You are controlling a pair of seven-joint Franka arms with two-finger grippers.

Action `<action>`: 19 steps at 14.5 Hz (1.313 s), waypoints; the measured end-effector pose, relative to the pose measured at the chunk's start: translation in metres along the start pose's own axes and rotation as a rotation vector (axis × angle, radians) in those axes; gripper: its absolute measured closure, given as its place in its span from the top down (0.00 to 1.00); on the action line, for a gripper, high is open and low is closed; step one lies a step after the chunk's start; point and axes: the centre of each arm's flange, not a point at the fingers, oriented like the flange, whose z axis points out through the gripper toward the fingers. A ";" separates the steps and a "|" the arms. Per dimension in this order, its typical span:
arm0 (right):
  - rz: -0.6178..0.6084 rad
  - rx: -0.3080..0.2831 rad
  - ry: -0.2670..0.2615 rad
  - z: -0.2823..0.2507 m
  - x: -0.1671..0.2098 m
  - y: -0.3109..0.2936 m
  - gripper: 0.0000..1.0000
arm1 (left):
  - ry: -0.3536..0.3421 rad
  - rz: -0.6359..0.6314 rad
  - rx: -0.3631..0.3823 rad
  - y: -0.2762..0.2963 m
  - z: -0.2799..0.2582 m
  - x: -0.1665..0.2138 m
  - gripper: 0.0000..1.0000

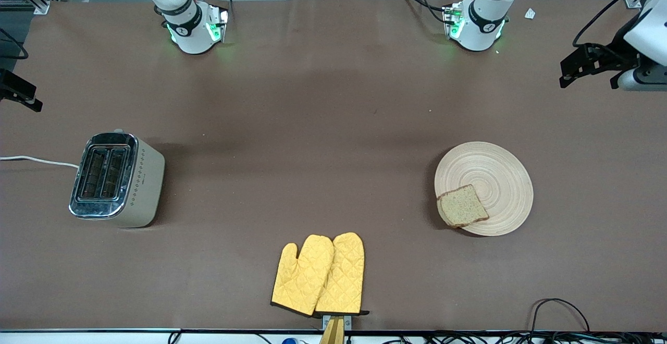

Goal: Move plate and put bread in toaster

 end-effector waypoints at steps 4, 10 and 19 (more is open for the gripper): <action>0.000 0.000 -0.001 0.001 0.000 0.000 1.00 | -0.015 -0.094 -0.058 -0.052 0.053 0.046 1.00; 0.002 0.001 -0.005 0.003 0.001 0.001 1.00 | -0.039 -0.179 -0.289 -0.134 0.173 0.108 1.00; 0.004 0.003 -0.018 0.010 0.003 0.003 1.00 | 0.083 0.019 -0.762 -0.255 0.402 0.119 0.99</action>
